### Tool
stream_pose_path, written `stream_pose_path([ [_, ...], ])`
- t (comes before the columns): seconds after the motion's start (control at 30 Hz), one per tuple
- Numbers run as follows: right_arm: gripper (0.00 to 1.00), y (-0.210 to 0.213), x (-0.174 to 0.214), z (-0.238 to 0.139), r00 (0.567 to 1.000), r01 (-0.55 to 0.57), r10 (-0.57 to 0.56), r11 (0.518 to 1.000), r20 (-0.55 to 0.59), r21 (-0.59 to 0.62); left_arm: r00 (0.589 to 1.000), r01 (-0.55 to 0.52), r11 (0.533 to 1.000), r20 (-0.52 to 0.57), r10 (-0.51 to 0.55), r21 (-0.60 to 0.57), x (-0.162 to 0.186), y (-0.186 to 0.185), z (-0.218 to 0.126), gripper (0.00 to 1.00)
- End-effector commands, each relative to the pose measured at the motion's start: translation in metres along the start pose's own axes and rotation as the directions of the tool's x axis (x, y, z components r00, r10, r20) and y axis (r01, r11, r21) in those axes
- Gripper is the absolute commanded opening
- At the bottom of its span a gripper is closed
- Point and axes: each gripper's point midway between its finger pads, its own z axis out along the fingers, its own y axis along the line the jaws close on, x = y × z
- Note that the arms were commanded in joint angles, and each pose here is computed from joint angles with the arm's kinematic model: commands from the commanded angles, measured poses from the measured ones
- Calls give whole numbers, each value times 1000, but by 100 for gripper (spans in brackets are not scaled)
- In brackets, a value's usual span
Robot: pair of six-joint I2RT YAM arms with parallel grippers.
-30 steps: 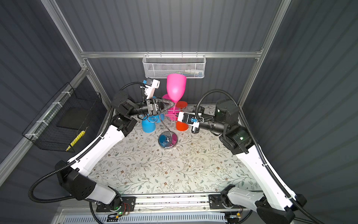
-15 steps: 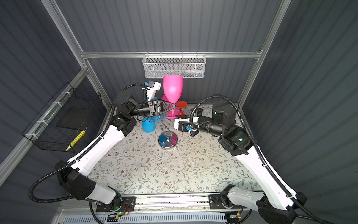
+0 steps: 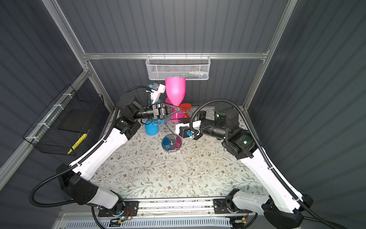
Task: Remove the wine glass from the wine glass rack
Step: 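Close the left gripper on the pink glass stem while the right holds the foot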
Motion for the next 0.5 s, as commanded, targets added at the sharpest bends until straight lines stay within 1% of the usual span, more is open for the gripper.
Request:
stream_pose_path([
  [0.0, 0, -4, -6, -3, 999, 44, -44, 999, 0, 3, 1000, -8, 1000, -8, 8, 19, -1, -9, 2, 20],
  [0.17, 0, -3, -5, -2, 998, 57, -57, 998, -13, 3, 1000, -4, 1000, -12, 4, 20, 1, -9, 1, 12],
  [0.33, 0, 0, -5, -1, 998, 58, -58, 998, -10, -2, 1000, -4, 1000, -11, 4, 15, 4, -10, 0, 8],
  [0.37, 0, -1, 0, 0, 998, 58, -57, 998, -40, 9, 1000, -7, 1000, -10, 7, 13, 4, -10, -1, 6],
  [0.4, 0, -1, 1, 0, 997, 60, -60, 998, -44, 12, 1000, -9, 1000, -9, 9, 11, 4, -10, -1, 3],
  [0.43, 3, -1, 1, -1, 997, 59, -58, 998, -47, 14, 1000, -11, 1000, -6, 11, 9, 4, -10, -1, 0],
  [0.47, 15, -1, 2, 0, 997, 59, -58, 998, -50, 18, 1000, -15, 1000, -2, 15, 6, 3, -10, -1, 0],
])
